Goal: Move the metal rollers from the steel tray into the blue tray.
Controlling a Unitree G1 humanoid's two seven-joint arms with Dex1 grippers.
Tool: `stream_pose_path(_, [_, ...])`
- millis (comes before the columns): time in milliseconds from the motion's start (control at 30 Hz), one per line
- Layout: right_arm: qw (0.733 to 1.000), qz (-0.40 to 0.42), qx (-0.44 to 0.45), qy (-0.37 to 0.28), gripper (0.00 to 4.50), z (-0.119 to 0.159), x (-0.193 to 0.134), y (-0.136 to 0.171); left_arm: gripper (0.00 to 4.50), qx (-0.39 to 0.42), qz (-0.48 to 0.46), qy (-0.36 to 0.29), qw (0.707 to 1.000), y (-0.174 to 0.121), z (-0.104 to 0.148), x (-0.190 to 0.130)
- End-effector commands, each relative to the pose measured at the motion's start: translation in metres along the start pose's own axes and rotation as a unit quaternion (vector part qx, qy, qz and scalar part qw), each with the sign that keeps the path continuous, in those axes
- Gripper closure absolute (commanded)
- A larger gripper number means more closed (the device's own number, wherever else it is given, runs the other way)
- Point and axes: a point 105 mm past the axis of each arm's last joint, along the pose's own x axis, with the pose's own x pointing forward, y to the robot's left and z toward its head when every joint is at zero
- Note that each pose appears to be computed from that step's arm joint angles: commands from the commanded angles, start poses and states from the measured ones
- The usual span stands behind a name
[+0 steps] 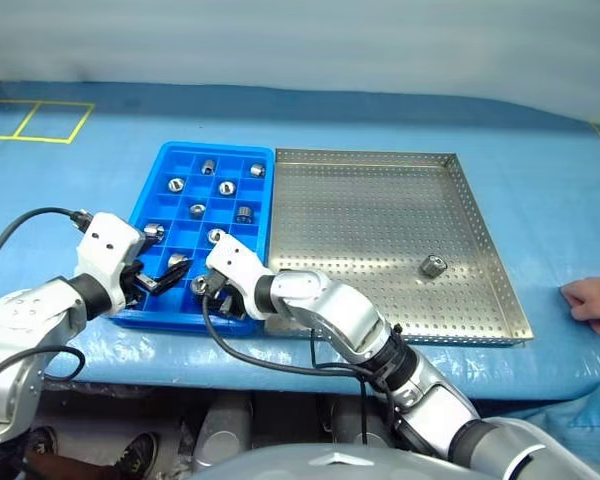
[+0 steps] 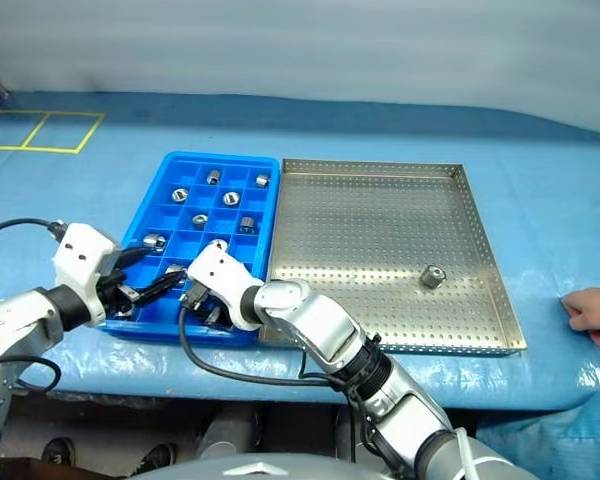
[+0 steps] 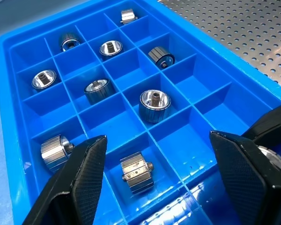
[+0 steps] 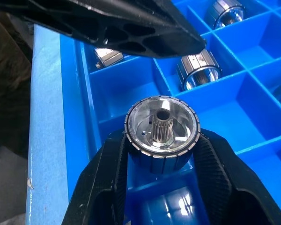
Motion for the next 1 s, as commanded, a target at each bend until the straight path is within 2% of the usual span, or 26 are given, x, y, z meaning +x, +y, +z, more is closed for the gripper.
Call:
stream_pose_path(33, [0.999,0.012,-0.019,-0.031,2.47,0.017,-0.003,0.005,0.68,0.009,0.007,-0.011,1.000,-0.001,0.006,-0.002])
stream_pose_path(133, [0.999,0.001,-0.022,-0.046,1.50,0.022,-0.006,0.001,0.68,0.005,0.003,-0.016,1.000,-0.004,0.008,0.002])
stream_pose_path(200, [0.996,-0.020,-0.029,-0.084,0.86,0.035,-0.012,-0.005,0.68,0.005,-0.007,-0.022,1.000,-0.008,0.010,0.007])
stream_pose_path(300, [0.991,-0.060,-0.023,-0.120,0.86,0.048,-0.030,-0.018,0.68,0.005,-0.021,-0.033,0.999,-0.013,0.016,0.014])
stream_pose_path(467, [0.966,-0.220,-0.033,-0.129,0.86,0.046,-0.091,-0.070,0.68,0.003,-0.089,-0.052,0.995,-0.042,0.024,0.034])
stream_pose_path(633, [0.904,-0.424,-0.014,-0.057,0.86,0.003,-0.175,-0.126,0.68,-0.015,-0.161,-0.081,0.984,-0.076,0.036,0.058])
stream_pose_path(733, [0.851,-0.526,0.013,0.000,0.86,-0.034,-0.221,-0.147,0.68,-0.017,-0.215,-0.095,0.972,-0.105,0.043,0.071])
stream_pose_path(1000, [0.828,-0.552,0.095,0.009,0.86,-0.072,-0.235,-0.156,0.68,0.006,-0.266,-0.103,0.959,-0.121,0.054,0.087])
